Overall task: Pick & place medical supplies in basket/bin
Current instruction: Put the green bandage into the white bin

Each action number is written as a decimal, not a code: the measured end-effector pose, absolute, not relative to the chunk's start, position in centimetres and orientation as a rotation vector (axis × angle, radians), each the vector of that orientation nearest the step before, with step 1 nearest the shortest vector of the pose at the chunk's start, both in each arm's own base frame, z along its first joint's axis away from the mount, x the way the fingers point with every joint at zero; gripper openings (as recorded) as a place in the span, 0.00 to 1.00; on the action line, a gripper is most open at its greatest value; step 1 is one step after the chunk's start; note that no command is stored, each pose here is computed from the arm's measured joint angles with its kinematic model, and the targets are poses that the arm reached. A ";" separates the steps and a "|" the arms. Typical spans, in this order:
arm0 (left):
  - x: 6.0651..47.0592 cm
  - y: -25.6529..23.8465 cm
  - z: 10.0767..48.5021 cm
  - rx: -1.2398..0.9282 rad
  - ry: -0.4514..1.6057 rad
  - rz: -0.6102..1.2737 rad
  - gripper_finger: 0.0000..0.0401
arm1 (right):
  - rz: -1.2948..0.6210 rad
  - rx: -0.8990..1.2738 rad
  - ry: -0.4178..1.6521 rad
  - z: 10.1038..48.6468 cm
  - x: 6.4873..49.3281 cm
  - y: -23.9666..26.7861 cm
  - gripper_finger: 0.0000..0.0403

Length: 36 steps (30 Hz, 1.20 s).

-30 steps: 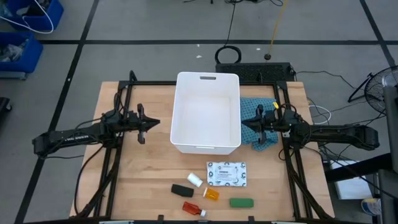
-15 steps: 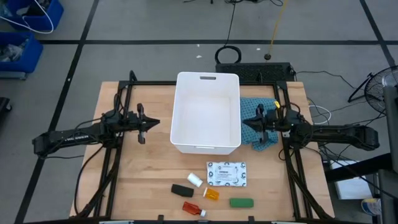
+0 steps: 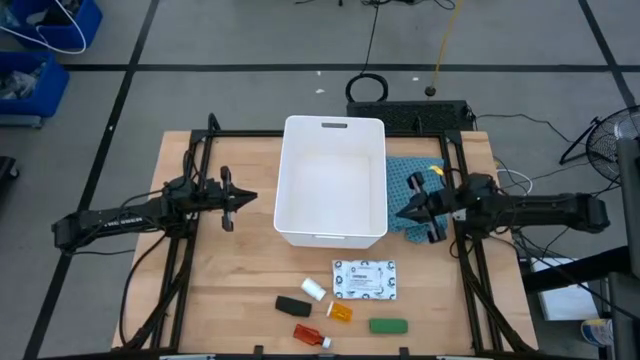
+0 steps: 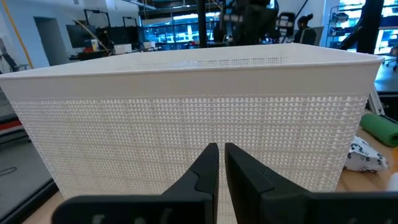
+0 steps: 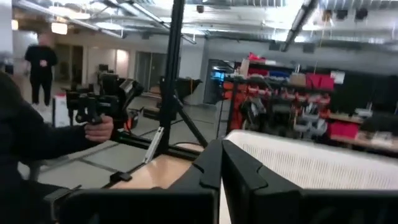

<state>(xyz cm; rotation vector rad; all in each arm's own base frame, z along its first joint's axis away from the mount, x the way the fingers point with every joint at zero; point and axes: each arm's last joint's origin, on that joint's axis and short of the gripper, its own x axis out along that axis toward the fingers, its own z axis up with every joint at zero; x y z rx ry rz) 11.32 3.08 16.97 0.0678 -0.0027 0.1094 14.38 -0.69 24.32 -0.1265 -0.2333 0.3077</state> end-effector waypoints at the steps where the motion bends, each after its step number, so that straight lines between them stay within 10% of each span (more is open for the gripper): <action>1: 11.3 3.1 17.0 0.068 -0.002 0.109 0.08 | 0.297 -0.151 -0.214 25.0 14.6 -0.4 0.00; 12: 11.3 3.2 16.7 0.071 0.031 0.162 0.08 | 0.212 -0.329 0.019 32.7 14.8 3.9 0.00; 23: 11.2 3.5 16.7 0.069 0.031 0.257 0.08 | 0.340 -0.291 0.255 30.0 14.9 10.6 0.02; 36: 11.2 3.5 16.7 0.054 0.028 0.265 0.08 | 0.195 -0.158 0.376 24.8 14.9 18.9 0.39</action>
